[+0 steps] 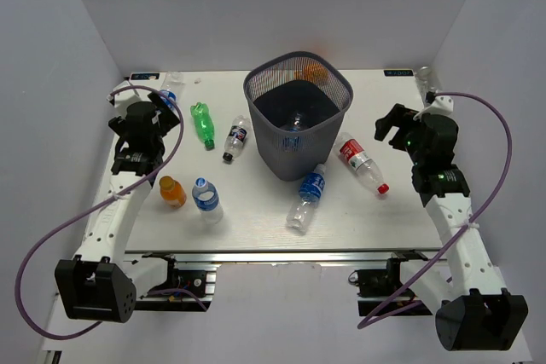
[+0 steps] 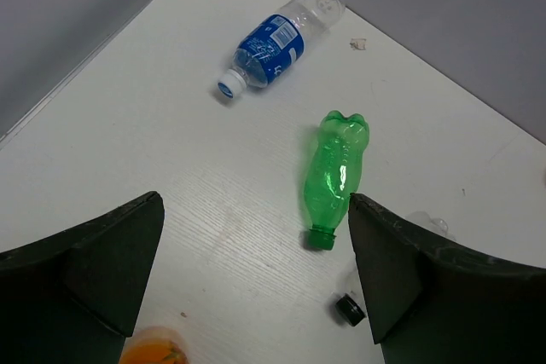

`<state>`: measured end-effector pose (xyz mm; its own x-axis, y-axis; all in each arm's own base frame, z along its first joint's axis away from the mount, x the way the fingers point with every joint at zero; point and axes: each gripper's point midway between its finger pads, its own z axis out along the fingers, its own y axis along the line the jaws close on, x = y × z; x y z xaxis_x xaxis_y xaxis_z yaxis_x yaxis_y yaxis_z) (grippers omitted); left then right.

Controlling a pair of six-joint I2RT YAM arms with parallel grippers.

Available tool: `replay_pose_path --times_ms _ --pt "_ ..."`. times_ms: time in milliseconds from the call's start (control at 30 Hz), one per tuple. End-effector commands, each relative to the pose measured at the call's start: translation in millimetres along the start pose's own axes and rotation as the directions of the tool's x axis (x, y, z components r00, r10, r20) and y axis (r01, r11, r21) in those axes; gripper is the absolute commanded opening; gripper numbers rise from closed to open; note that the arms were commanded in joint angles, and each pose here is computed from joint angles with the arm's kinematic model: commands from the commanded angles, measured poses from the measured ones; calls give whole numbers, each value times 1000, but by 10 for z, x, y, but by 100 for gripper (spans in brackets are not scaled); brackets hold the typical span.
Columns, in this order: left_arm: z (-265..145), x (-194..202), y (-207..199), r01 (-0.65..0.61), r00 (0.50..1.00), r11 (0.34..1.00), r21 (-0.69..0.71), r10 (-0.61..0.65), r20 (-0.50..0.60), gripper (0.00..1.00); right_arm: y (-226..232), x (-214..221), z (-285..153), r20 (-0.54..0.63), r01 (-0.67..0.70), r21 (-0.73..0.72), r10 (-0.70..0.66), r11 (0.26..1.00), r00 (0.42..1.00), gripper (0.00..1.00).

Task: Put the plastic bottles in the bin

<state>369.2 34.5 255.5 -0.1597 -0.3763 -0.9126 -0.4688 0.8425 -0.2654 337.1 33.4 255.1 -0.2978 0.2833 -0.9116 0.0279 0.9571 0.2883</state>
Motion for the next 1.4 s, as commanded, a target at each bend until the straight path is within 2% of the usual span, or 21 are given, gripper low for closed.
replay_pose_path --times_ms 0,67,167,300,367,400,467,500,533,567,600,633,667,700,733,767,800,867,967,1067,1367 --pt "6 -133 -71 13 1000 1000 13 -13 27 98 77 -197 -33 83 16 -38 -13 999 996 89" --pt "23 -143 -72 11 1000 1000 7 -11 28 98 95 -256 -5 121 58 -55 -51 997 991 89" --pt "78 -137 -68 7 1000 1000 -10 -6 30 98 55 -79 176 49 103 -53 -101 993 994 89" --pt "150 -154 -98 1 1000 1000 -22 0 26 98 -281 -63 572 -70 115 138 -106 984 992 89" --pt "195 -115 -104 -7 1000 1000 -27 7 15 98 -443 -254 906 -96 121 195 -104 973 990 89" --pt "212 -89 -103 -12 1000 1000 -27 12 12 98 -654 -107 1164 -167 117 220 -81 969 983 89" --pt "259 -42 -110 -9 1000 1000 -24 10 15 98 -791 -473 1472 -110 91 204 -70 975 991 89" --pt "287 21 -83 -17 1000 999 -29 17 10 98 -988 -169 1772 -207 100 221 -53 970 977 89" --pt "307 24 -87 -15 1000 999 -30 15 15 98 -1003 -564 1938 -150 111 230 -78 967 986 89" --pt "327 48 -80 -19 1000 999 -37 20 9 98 -1170 -638 2058 -151 138 293 -97 946 984 89" --pt "377 99 -73 -28 1000 999 -47 28 -6 98 -1407 -381 2342 -217 180 343 -109 922 970 89" --pt "397 103 -85 -31 999 998 -47 30 -11 98 -1440 -723 2464 -173 224 372 -169 901 970 89" --pt "420 131 -91 -34 999 998 -47 34 -18 98 -1558 -794 2546 -174 251 419 -194 873 965 89" --pt "466 184 -84 -46 999 998 -52 44 -31 98 -1736 -540 2782 -224 276 446 -192 851 955 89" --pt "486 190 -92 -48 998 997 -53 47 -33 98 -1809 -580 2868 -228 308 464 -224 830 948 89" --pt "507 209 -95 -52 998 997 -56 50 -39 98 -1879 -892 2915 -175 332 510 -282 794 943 89" --pt "530 226 -98 -57 998 997 -58 54 -44 98 -2014 -753 3054 -196 358 526 -300 772 934 89" --pt "594 266 -101 -68 996 995 -68 64 -59 98 -2145 -947 3153 -140 391 551 -380 737 914 89" --pt "669 328 -96 -79 995 993 -82 73 -74 98 -2270 -969 3303 -75 406 525 -435 748 898 89" --pt "742 402 -98 -84 993 993 -88 76 -88 98 -2467 -913 3420 -73 413 515 -441 751 894 89" --pt "940 561 -190 -96 985 991 -94 81 -153 98 -2849 -238 3691 -150 431 448 -409 783 900 89"
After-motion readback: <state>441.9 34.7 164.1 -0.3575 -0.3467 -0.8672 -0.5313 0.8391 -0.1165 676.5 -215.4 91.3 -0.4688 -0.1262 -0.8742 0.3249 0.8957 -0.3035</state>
